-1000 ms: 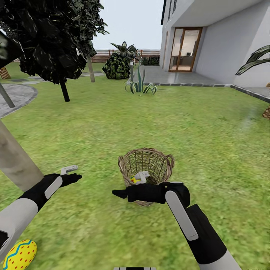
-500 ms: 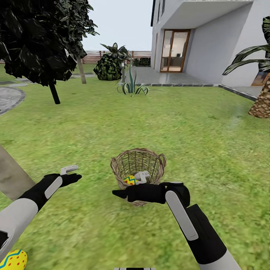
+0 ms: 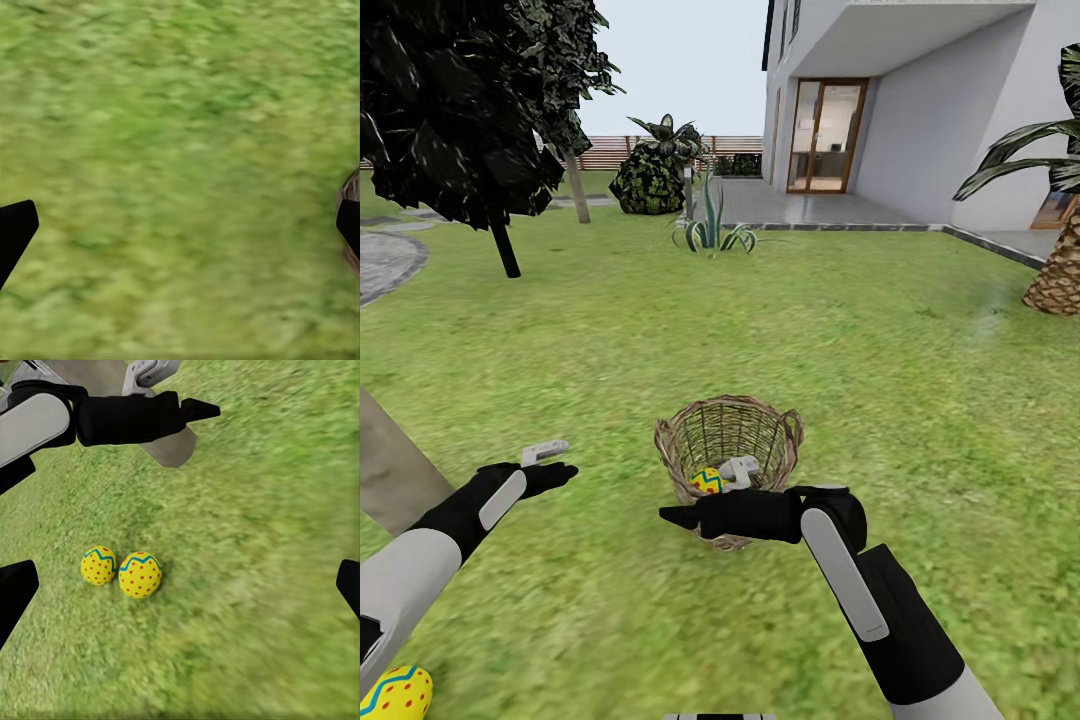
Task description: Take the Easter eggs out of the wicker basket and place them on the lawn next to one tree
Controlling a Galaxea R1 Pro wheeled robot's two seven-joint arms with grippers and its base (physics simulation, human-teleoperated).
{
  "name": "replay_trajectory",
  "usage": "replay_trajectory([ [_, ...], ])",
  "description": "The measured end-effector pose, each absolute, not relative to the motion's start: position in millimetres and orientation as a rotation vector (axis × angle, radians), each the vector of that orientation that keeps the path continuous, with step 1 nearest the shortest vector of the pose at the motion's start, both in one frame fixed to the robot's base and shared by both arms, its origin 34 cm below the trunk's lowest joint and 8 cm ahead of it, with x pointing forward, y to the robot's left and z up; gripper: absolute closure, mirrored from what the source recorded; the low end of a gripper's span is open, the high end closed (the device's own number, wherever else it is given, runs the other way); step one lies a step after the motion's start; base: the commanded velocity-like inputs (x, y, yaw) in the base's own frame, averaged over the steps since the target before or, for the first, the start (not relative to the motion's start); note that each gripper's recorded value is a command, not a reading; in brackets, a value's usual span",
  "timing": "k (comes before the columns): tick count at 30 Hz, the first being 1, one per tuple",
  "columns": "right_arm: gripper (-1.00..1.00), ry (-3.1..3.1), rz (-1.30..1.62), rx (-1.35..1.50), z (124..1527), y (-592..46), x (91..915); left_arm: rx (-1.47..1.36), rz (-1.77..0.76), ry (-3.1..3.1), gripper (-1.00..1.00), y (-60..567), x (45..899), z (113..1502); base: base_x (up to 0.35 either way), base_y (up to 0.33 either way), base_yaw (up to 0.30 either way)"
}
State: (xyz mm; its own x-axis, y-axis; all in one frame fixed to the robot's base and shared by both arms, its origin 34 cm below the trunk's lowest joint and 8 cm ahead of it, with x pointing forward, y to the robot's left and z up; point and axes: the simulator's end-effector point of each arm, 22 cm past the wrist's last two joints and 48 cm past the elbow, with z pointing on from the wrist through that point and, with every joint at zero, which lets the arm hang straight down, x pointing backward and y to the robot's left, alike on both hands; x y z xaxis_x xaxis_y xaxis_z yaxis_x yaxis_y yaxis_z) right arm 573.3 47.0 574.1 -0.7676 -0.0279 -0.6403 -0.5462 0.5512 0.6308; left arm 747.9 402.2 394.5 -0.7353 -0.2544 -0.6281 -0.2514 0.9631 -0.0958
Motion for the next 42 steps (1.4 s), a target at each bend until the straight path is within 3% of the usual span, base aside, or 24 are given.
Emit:
replay_trajectory([
  [7,-1.0,2.206,1.173,-0.462,576.8,47.1,572.8,-0.353,-0.007,2.421,-1.0,401.6,748.9,397.9,0.0,0.0,-0.042],
  [42,-1.0,2.125,1.124,-0.507,624.6,45.9,564.3,-0.295,0.046,2.256,-1.0,397.0,771.2,495.4,0.0,0.0,-0.184],
])
